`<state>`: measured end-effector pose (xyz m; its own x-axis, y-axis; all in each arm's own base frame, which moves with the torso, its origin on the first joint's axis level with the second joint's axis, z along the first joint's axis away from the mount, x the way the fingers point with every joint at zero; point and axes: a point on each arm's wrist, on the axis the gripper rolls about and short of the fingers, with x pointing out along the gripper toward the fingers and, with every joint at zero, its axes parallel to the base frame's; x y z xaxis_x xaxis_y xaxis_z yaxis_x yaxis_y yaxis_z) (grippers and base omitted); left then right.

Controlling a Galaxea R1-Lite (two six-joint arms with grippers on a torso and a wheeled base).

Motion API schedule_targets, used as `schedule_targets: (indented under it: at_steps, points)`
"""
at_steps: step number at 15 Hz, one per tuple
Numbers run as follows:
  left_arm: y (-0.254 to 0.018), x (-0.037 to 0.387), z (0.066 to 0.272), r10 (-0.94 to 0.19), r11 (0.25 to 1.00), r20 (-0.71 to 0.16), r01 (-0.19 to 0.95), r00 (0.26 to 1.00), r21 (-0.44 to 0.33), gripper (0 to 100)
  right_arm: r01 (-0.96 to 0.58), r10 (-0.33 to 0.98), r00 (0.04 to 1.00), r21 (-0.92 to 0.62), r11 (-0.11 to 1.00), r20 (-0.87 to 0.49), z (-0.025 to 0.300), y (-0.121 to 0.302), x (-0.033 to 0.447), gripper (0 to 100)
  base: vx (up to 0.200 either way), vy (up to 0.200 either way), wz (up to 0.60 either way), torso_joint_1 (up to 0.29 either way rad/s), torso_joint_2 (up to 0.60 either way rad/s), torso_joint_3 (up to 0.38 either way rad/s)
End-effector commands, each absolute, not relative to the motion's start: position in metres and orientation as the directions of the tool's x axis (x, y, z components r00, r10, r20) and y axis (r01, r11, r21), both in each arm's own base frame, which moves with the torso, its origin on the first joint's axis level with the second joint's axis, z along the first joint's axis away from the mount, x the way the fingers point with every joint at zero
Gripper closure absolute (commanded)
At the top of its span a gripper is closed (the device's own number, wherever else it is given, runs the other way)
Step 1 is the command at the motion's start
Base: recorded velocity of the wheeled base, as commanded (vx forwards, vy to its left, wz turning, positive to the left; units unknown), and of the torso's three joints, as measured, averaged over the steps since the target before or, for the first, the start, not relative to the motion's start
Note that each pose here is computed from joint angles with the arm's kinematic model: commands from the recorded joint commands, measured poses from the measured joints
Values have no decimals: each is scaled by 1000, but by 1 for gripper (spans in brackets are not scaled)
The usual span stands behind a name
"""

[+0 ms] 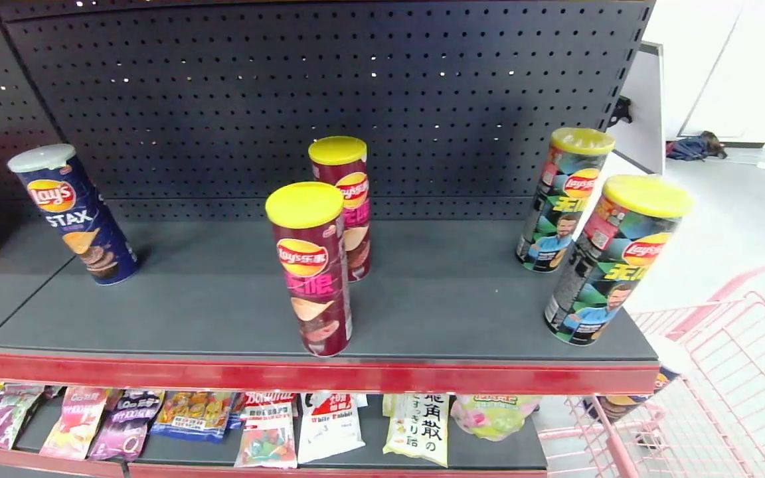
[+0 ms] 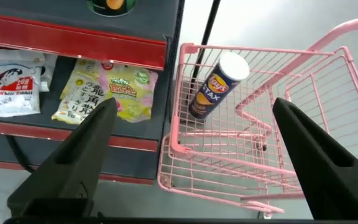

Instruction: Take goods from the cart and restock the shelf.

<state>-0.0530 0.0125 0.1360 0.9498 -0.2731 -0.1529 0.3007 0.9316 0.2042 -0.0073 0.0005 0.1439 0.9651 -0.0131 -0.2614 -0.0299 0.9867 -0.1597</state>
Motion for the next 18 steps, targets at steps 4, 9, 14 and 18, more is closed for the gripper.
schedule_targets:
  at_steps: [4,9,14,18]
  points:
    - [12,-52,136,-281,929,-157,310,947,203,0,-32,-11,964,-159,987,-265,144,1,-7,0,0,0,-600,5,5,1]
    - [12,-53,136,-281,929,-156,309,947,203,0,-32,-11,964,-159,987,-265,143,1,-7,0,0,0,-600,0,3,2]
    - [10,-54,138,-397,889,-142,418,907,186,0,-24,-19,966,-163,986,-259,139,0,-9,0,0,0,-240,-1,1,2]
    - [8,-53,137,-466,856,-135,484,874,179,0,-18,-24,969,-164,986,-246,139,0,-11,0,0,0,0,-27,63,35]
